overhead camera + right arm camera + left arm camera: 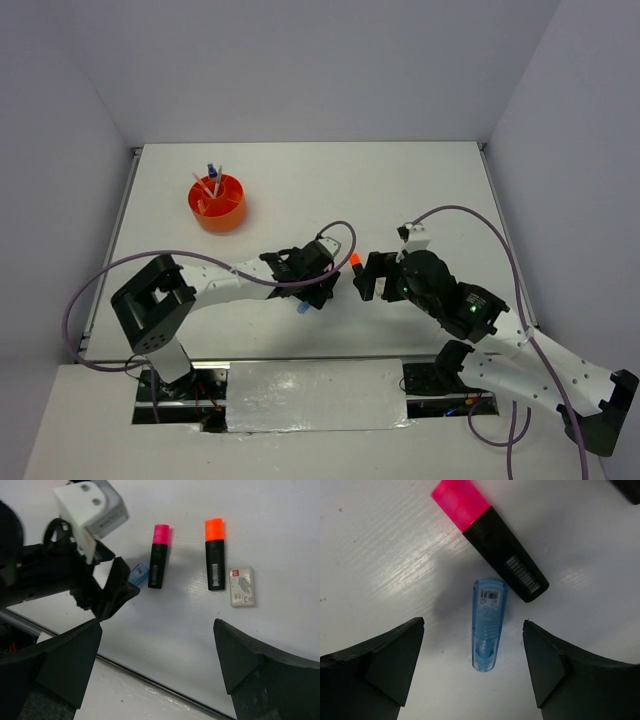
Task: Sort the stationery into containers
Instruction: Pick up the stationery from the center of the board.
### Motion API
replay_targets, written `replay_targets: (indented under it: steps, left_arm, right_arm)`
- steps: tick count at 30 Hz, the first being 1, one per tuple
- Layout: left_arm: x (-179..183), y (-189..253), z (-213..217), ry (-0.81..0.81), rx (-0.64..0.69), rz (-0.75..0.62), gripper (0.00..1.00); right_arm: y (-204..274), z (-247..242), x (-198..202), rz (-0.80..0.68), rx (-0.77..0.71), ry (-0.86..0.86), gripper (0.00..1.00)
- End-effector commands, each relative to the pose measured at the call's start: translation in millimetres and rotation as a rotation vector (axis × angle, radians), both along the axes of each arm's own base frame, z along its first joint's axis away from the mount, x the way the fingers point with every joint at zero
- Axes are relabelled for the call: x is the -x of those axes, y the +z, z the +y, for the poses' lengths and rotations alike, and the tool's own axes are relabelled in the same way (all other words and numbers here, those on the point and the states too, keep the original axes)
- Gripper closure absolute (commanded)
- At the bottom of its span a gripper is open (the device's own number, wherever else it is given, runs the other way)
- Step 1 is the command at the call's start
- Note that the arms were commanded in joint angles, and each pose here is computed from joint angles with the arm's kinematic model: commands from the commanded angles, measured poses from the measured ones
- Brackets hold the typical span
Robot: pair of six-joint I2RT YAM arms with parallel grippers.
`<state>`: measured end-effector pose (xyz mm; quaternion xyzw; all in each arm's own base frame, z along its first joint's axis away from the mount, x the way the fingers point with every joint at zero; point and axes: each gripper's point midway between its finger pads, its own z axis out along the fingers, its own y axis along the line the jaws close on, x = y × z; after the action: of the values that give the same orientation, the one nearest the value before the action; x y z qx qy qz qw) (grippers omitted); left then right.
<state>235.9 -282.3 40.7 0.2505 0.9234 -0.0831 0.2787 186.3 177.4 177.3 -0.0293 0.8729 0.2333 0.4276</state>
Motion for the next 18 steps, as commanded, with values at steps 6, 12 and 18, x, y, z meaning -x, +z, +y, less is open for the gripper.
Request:
replay_targets:
  steps: [6,12,18]
  left_arm:
    - [-18,-16,-18,-0.014,-0.025,-0.007,0.17]
    - [-16,-23,-7,0.014,-0.059,0.003,0.41]
    - [-20,-16,17,0.075,-0.088,0.003,1.00]
  right_arm:
    - [10,7,0,-0.062,-0.044,0.041,0.00]
    - [13,5,0,-0.072,-0.041,0.042,0.00]
    - [15,4,1,-0.081,-0.047,0.047,0.00]
